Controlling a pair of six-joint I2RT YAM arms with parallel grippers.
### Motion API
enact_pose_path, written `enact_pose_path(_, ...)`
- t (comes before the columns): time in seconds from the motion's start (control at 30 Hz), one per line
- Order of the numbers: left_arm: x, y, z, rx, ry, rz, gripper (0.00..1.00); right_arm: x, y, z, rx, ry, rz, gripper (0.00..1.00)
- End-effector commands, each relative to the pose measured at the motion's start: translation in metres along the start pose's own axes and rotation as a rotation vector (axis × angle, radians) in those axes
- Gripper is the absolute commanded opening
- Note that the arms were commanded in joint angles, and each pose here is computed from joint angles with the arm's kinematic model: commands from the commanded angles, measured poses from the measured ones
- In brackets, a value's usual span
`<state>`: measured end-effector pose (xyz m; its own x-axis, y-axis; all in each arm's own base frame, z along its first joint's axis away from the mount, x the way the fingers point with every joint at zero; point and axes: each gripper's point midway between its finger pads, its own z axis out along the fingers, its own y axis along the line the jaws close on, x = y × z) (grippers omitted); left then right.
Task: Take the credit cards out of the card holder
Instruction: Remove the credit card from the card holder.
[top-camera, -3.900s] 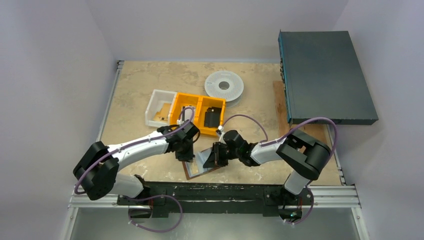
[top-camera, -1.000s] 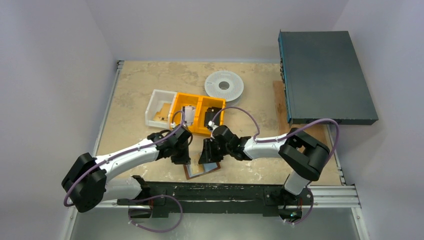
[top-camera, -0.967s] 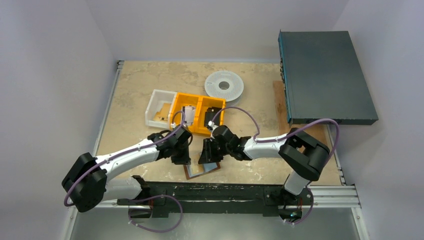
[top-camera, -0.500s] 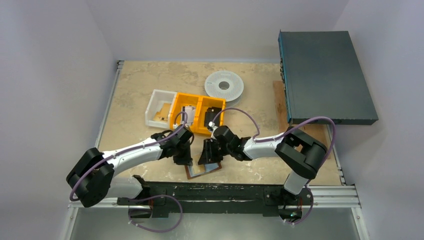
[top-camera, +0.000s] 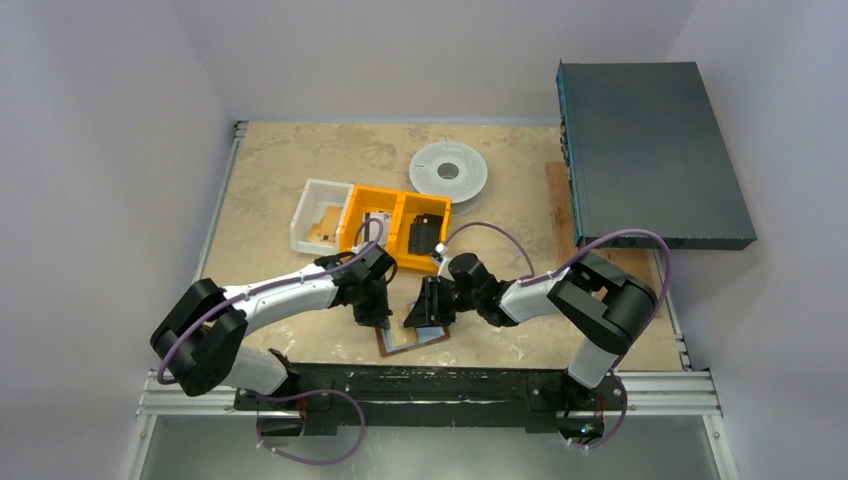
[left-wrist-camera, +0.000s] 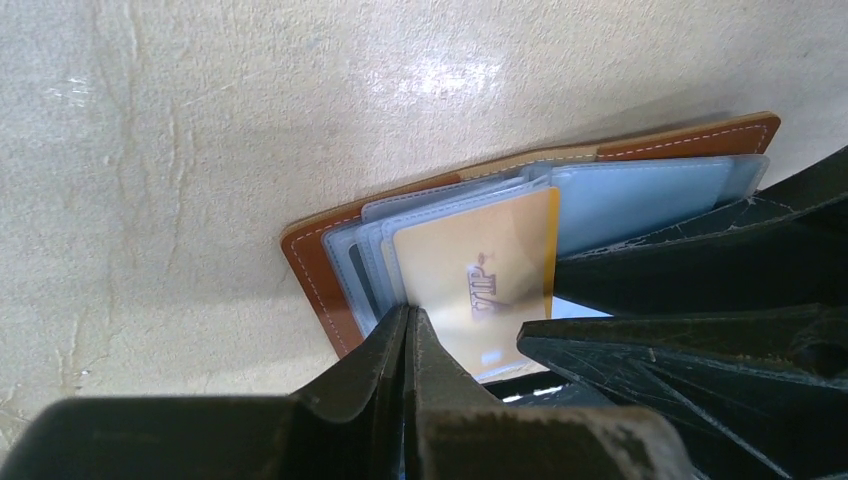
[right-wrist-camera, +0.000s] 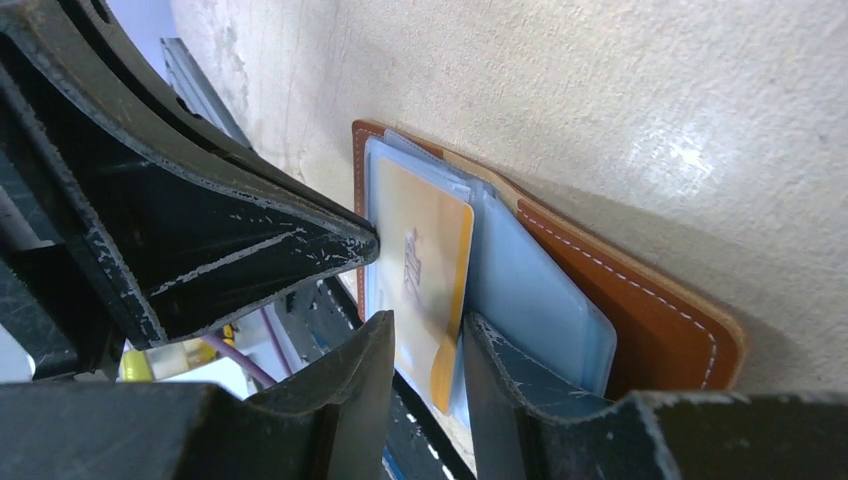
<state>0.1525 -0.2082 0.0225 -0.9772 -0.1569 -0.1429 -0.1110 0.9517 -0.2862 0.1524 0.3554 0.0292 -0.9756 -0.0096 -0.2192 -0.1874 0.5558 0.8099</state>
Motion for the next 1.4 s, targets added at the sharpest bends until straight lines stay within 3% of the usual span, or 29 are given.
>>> enact_pose_path(0.0, 0.007, 0.026, 0.017, -0.117, 0.013, -0.027, 0.0, -0.001, 0.021, -0.006, -0.123, -0.007, 0.007, 0.32)
enact_pose_path(0.6, 0.006, 0.038, 0.018, -0.193, 0.001, -0.057, 0.0, -0.002, 0.022, -0.015, -0.268, -0.024, 0.133, 0.15)
enact_pose_path(1.1, 0.005, 0.041, 0.016, -0.213, -0.002, -0.061, 0.0, -0.003, 0.015, -0.02, -0.269, -0.052, 0.157, 0.0)
enact_pose_path(1.37, 0.005, 0.045, 0.014, -0.228, -0.005, -0.062, 0.0, -0.006, 0.0, -0.024, -0.193, -0.085, 0.15, 0.0)
